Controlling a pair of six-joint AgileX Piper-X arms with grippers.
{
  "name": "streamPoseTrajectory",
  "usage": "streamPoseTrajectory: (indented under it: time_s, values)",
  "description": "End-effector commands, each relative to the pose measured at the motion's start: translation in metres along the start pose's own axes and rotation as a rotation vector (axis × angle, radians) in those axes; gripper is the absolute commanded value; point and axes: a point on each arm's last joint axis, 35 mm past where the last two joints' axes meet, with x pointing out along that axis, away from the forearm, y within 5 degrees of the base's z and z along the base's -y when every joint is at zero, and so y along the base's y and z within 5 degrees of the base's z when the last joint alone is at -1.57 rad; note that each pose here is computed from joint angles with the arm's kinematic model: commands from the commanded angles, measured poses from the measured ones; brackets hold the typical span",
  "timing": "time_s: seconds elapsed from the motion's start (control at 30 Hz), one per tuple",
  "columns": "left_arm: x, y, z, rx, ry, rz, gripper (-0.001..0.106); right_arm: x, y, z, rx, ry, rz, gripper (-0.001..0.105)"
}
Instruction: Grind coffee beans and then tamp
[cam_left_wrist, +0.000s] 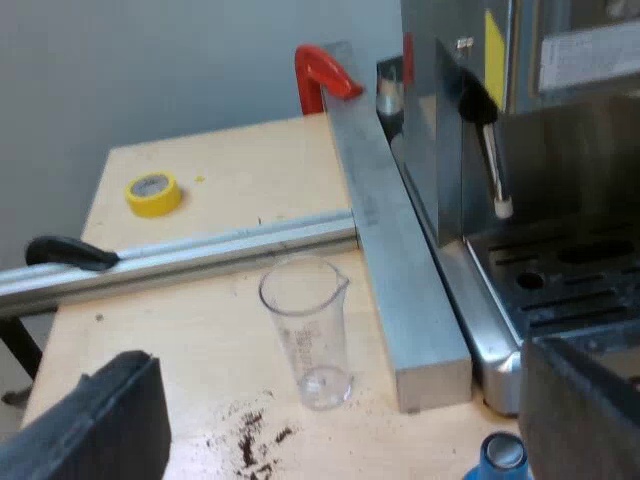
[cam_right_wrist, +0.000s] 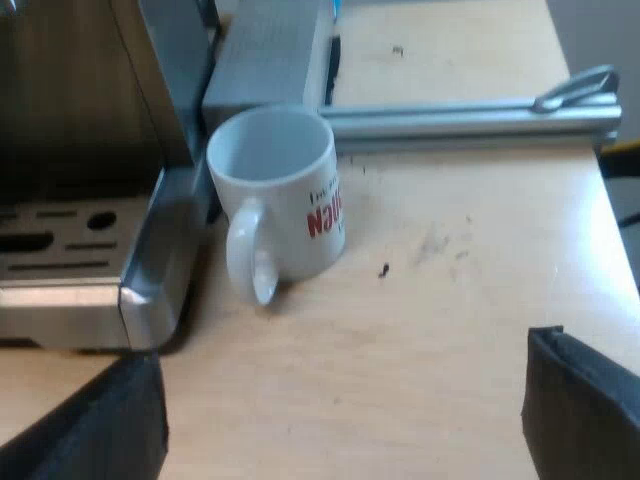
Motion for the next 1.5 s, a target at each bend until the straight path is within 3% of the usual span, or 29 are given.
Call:
streamPoseTrajectory:
  time_s: [0.03, 0.23, 0.4, 1.5]
  values:
    - [0.013, 0.001, -0.007, 0.0, 0.033, 0.011, 0.073, 0.005, 0.001, -0.003, -0.003, 0.015, 0.014, 0.074]
    - [0.032, 0.002, -0.027, 0.002, 0.099, 0.018, 0.073, 0.016, 0.004, -0.016, 0.003, 0.073, 0.03, 0.074]
    - [0.035, 0.002, -0.027, 0.002, 0.09, 0.017, 0.073, 0.024, 0.007, -0.03, 0.01, 0.146, 0.051, 0.074]
    - [0.035, 0.002, -0.027, 0.002, 0.087, 0.016, 0.073, 0.024, 0.006, -0.029, 0.009, 0.145, 0.047, 0.074]
